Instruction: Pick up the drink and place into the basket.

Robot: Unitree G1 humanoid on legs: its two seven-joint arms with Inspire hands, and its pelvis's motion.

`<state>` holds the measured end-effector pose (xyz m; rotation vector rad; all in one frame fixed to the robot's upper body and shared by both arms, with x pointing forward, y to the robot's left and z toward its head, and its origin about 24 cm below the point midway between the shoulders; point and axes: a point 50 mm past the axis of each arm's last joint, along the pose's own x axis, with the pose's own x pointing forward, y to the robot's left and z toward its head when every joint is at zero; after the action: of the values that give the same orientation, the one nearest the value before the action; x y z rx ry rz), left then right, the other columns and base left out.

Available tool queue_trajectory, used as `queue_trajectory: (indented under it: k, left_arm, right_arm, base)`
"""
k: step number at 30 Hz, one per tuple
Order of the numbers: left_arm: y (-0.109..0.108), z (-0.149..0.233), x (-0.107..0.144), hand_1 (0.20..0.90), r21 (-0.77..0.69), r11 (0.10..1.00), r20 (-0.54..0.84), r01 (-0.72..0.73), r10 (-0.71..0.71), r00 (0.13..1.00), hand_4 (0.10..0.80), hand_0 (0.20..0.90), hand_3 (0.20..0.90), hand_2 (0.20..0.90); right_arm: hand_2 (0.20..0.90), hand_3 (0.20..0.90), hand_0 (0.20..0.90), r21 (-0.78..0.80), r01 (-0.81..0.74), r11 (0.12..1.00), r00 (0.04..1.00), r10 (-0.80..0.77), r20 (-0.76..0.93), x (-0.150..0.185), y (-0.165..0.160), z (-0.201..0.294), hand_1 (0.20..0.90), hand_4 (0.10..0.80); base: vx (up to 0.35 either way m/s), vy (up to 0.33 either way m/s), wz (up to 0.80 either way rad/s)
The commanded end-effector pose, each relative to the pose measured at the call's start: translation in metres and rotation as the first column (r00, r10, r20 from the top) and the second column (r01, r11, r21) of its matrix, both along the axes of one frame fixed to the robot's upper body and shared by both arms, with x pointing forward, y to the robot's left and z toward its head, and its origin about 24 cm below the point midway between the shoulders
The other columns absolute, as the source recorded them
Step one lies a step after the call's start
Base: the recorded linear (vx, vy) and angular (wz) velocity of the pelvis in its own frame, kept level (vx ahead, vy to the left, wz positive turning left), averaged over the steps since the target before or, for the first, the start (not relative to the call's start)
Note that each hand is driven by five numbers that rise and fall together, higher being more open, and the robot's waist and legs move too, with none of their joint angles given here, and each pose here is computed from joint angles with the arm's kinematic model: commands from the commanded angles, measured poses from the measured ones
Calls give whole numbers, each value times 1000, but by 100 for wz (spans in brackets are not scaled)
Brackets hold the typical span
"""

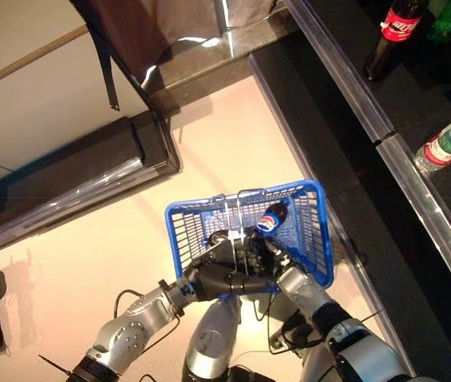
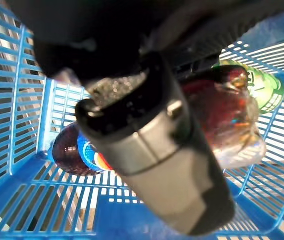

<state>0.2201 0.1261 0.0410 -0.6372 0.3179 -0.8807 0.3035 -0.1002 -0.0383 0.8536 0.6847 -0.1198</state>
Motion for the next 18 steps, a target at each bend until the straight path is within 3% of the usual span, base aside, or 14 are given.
queue_trajectory:
  k: [1,12,18]
  left_arm:
    - [-46,129,-22,300,-377,822,605,427,-131,786,100,300,200,300]
    - [-35,112,-18,300,-398,866,547,303,-42,836,100,300,200,300]
    - [-19,85,-13,300,-391,915,462,101,100,881,100,300,200,300]
  right_arm:
    - [900,900,900,90,16,996,983,-33,183,27,17,39,900,800]
    - [900,900,900,116,12,993,912,-58,407,14,5,67,900,800]
    - [900,900,900,47,-66,997,843,30,536,-29,0,68,900,800]
  base:
    - [0,0,0]
    - [0,0,0]
    - [-6,7,-13]
